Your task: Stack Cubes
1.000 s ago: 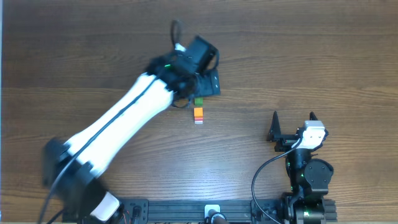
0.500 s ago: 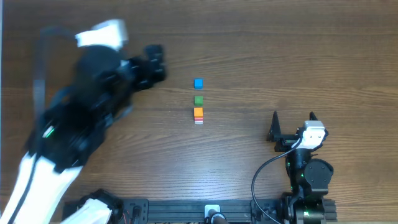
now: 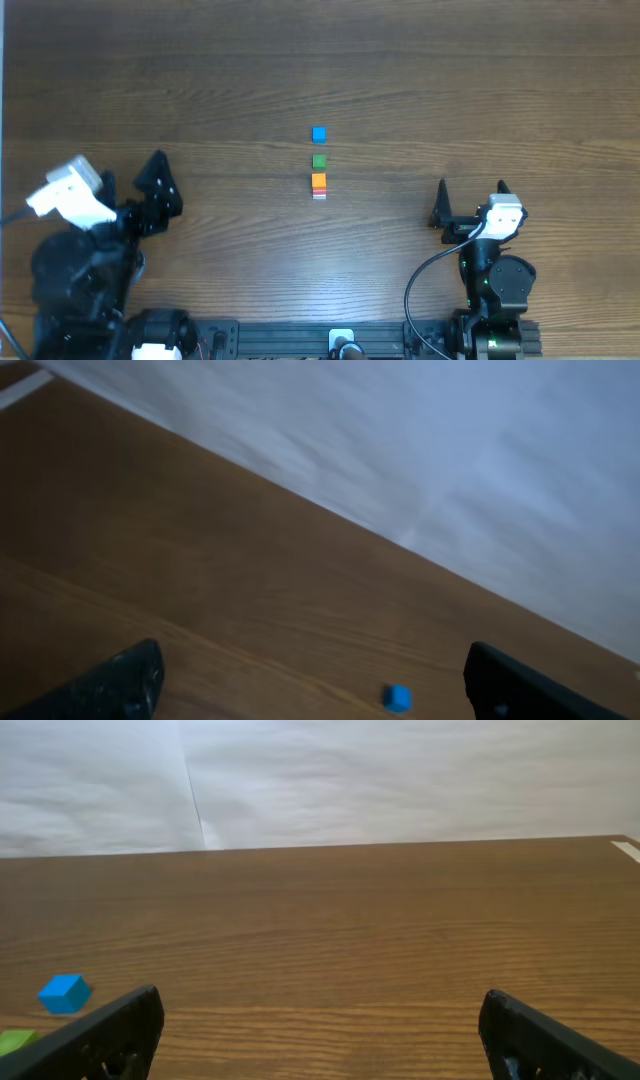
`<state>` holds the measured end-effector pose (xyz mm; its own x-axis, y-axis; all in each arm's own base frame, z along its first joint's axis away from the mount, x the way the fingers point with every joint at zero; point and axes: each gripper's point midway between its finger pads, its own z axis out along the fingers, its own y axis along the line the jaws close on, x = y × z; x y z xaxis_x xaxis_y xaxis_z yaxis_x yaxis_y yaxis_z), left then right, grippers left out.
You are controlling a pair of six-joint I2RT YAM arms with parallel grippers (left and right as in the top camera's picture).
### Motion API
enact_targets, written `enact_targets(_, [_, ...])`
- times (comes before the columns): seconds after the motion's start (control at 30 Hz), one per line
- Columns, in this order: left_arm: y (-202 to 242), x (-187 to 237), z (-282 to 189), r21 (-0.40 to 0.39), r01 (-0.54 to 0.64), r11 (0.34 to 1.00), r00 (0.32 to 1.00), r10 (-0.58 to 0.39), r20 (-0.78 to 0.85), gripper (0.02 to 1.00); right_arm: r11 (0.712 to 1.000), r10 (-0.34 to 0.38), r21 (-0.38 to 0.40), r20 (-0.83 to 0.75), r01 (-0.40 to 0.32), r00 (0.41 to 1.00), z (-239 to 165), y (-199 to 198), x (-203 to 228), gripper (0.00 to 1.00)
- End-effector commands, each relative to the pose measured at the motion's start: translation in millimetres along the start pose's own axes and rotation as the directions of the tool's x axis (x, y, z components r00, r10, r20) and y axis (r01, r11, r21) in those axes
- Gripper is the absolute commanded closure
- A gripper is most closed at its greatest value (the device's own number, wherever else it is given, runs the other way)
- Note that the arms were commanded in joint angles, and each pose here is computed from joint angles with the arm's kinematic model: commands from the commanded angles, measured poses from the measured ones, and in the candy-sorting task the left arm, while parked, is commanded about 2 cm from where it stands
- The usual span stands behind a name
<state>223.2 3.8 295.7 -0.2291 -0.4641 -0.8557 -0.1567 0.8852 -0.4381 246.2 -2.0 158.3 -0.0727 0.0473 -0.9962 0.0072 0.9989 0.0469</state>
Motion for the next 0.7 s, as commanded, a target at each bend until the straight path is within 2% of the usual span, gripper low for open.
enact_targets(0.03, [17,28,1,0.006,-0.032,0.999,0.999,0.032,0.007,0.062,1.000,-0.002,0.003,-0.002,0.002,1.000,0,0,2,0.009])
enact_targets(0.23, [31,71,20,0.051,-0.025,0.998,1.000,0.025,-0.008,0.047,1.000,-0.002,0.003,-0.002,0.002,1.000,0,0,2,0.009])
enact_targets(0.37, [30,93,32,0.122,-0.095,0.988,0.995,0.098,-0.016,0.020,1.000,-0.002,0.003,-0.002,0.002,1.000,0,0,2,0.009])
enact_targets(0.7, [47,128,45,0.117,-0.182,0.976,0.981,0.189,-0.049,0.036,1.000,-0.002,0.003,-0.002,0.002,1.000,0,0,2,0.009])
